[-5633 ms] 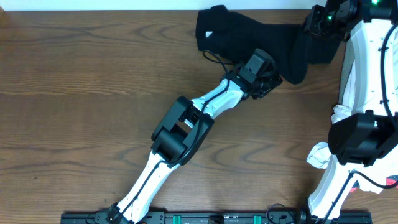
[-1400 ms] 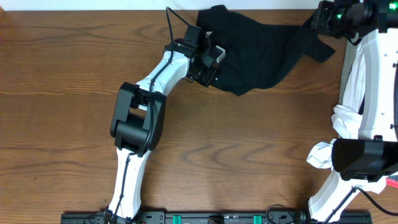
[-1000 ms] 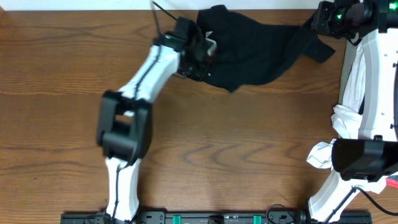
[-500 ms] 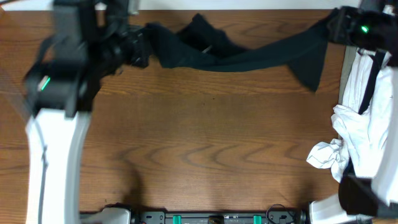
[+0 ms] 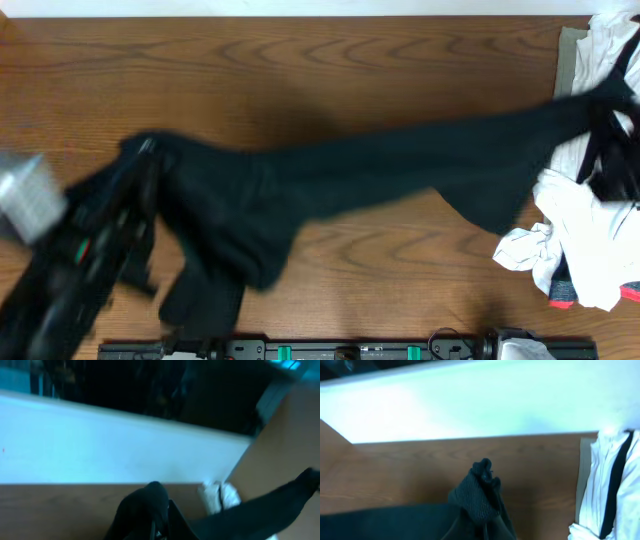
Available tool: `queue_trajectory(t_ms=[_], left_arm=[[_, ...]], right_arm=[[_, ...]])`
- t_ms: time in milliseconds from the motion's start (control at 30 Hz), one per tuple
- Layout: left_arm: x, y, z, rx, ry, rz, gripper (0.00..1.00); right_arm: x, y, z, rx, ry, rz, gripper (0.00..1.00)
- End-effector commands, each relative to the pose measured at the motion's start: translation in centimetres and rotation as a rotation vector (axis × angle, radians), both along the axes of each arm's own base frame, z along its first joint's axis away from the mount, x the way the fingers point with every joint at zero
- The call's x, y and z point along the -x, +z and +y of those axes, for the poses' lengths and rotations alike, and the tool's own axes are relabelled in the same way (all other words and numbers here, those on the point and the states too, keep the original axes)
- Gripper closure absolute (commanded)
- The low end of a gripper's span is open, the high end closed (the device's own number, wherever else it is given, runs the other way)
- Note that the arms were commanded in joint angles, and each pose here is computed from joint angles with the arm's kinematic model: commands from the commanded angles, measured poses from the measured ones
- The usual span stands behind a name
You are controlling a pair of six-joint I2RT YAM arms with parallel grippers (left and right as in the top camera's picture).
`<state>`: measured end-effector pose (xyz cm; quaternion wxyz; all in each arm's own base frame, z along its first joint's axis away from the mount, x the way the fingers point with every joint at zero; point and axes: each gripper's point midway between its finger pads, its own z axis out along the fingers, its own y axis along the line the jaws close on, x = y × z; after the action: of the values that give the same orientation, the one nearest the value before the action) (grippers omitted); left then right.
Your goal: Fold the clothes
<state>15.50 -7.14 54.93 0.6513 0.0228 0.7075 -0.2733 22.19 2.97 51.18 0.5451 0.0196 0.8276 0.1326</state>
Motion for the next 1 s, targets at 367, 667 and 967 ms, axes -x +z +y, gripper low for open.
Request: queue_trajectory(t_ms=[367,667,967], left_arm=[[-1.3,-1.8,1.8,0.115,0.124,0.161,0.94],[-21.9,-10.9,0.2,0.082,0.135,0.511,0.94],[-34.1,-7.4,3.0,0.395,-0.21,0.43,0.94]], right_arm=[[1.4,0.1,0.9,-0.066,0.021,0.012,0.99],[-13.1,-5.3,0.7,-0.105,0.048,0.193,0.99],[-25.0,-2.4,-0.8,-0.1,0.06,-0.1,0.99]])
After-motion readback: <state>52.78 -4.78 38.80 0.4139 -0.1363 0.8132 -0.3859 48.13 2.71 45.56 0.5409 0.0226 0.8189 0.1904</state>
